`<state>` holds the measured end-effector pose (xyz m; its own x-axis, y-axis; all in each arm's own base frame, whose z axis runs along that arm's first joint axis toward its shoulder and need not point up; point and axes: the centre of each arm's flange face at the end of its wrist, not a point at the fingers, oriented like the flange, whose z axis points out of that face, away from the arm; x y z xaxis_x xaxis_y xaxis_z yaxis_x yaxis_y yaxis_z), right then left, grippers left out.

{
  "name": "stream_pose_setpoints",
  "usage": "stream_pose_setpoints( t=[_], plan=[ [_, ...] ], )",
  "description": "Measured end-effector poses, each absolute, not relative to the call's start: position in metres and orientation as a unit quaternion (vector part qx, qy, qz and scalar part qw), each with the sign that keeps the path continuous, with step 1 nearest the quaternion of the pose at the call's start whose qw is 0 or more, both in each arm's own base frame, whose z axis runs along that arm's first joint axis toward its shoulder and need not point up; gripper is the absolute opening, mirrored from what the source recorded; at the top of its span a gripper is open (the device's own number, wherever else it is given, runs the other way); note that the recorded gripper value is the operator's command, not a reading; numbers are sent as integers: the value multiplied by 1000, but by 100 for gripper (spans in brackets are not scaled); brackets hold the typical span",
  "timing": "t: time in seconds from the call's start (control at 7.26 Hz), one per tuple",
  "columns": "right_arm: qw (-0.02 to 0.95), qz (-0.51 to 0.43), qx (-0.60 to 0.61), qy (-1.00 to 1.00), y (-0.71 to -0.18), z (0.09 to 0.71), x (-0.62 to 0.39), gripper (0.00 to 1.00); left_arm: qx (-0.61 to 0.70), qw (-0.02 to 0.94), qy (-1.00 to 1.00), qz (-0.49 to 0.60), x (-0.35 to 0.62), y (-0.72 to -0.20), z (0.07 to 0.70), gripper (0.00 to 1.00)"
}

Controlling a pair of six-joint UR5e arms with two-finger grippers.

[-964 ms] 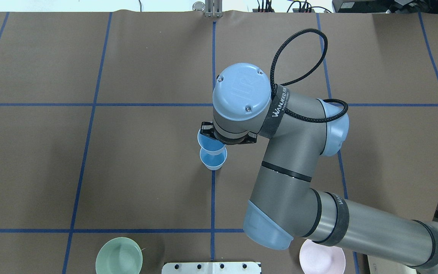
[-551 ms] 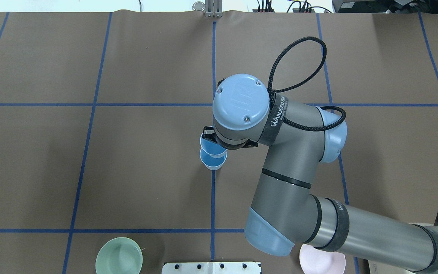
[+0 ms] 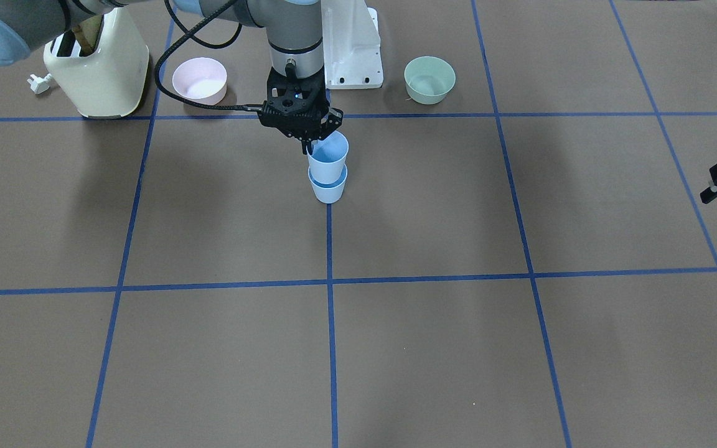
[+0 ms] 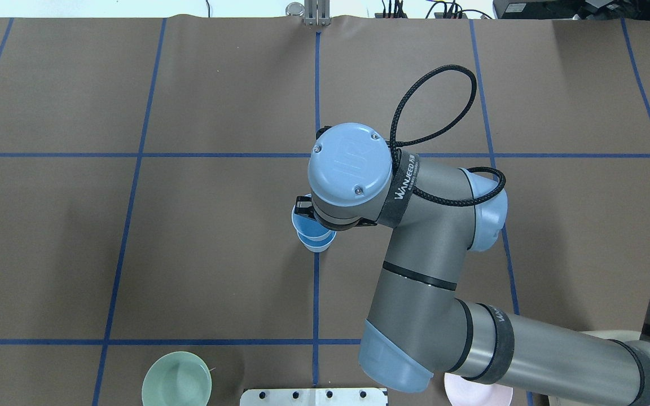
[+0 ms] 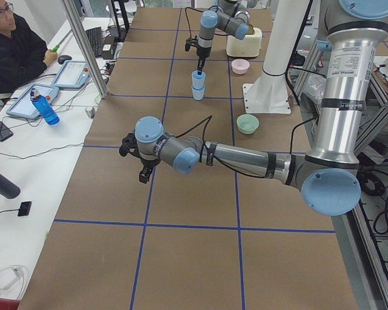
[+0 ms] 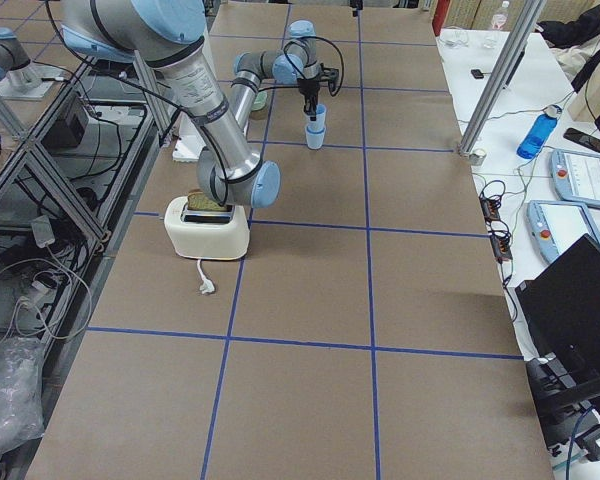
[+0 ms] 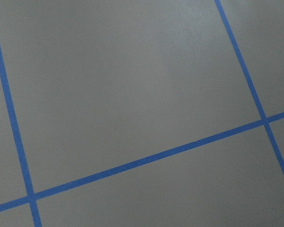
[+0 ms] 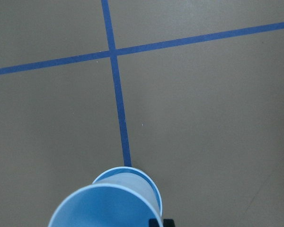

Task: Stack blue cups with both arms
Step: 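Lower the held cup into the center cup with the right gripper, then open the right gripper and lift it away from the stacked cups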

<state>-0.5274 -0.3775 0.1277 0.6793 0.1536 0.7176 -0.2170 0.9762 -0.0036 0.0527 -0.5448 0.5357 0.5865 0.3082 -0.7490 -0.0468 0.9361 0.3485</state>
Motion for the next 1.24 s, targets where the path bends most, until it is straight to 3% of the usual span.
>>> stream_pose_setpoints(
  t=[0.55, 0.69, 0.96, 1.1, 1.24],
  plan=[
    [915, 101, 40, -390, -373, 127, -530, 0, 147, 878, 443, 101, 53, -545, 536, 98],
    [915, 99, 42, -389, -373, 128, -530, 22, 147, 878, 443, 101, 53, -545, 536, 98],
    [915, 91, 45, -391, -372, 127, -529, 91, 148, 878, 444, 101, 53, -545, 535, 98],
    [914, 88, 48, -393, -372, 125, -527, 100, 148, 878, 444, 101, 53, -545, 535, 98],
    [913, 86, 50, -396, -371, 123, -525, 100, 148, 878, 444, 101, 53, -546, 535, 98]
  ],
)
